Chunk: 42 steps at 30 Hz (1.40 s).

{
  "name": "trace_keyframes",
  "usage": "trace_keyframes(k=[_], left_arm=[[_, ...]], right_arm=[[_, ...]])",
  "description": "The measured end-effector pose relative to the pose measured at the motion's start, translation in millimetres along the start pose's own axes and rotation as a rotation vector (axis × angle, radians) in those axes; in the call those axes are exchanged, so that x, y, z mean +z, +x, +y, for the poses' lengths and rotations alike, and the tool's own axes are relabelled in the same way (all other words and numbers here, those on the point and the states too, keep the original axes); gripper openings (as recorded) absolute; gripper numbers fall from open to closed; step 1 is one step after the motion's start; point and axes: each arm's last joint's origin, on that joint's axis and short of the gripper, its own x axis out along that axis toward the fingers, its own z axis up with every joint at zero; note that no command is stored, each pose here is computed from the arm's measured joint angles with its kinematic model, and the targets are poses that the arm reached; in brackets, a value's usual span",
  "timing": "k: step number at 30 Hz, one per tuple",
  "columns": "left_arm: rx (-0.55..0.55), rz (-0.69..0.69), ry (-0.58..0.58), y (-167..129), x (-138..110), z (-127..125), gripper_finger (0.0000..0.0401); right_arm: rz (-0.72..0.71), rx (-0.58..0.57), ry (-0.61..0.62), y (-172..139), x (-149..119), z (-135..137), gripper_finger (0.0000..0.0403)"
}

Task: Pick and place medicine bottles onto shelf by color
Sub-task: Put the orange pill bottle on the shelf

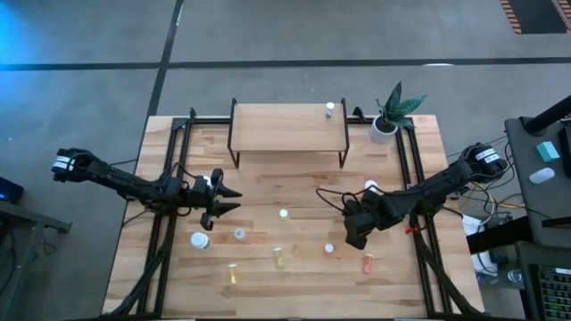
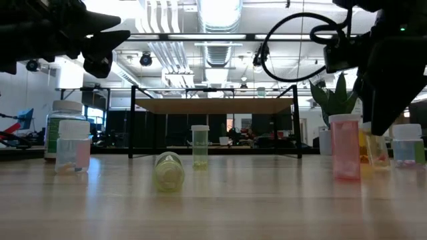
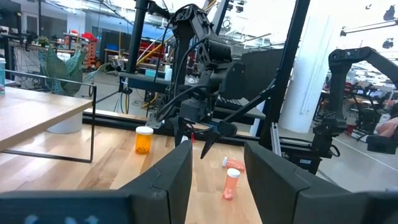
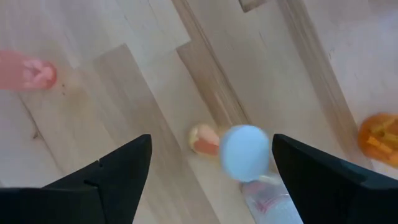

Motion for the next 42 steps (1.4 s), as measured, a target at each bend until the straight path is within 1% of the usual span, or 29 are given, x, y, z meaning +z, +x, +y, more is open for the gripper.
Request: trace_keyframes(k=[9,16,19,27,33,37,42], left_arm=[[0.000,0.000,0.000,0,0,0,0.0131],[0.000,0.003,0.001,0,-1,0,0.0131],[0.000,0.002,0.001,0,-1,0,0.0131],[0.000,0.002,0.001,0,-1,0,0.0131],[-0.005,0.003,0.001,0,-1,0,0.0131],[-0.007,0.002,0.002,0,0,0,0.0131],[-0.008,0.005,0.003,0,-1,0,0.0131]], right_arm=[[0.006,-0.011,-0.015,3,-2,-2,0.0324],[0.030,-0.027,0.001,8,-6,-7,0.0318],[0.032,-0.028,0.000,8,-6,-7,0.0294],[0.034,-0.026,-0.009,8,-6,-7,0.0189],[0.040,-0.020,-0.006,8,-7,-7,0.0128],[0.027,-0.007,0.004,3,-5,-6,0.0105],[-0.017,0.038,0.014,-10,2,-3,0.0106]])
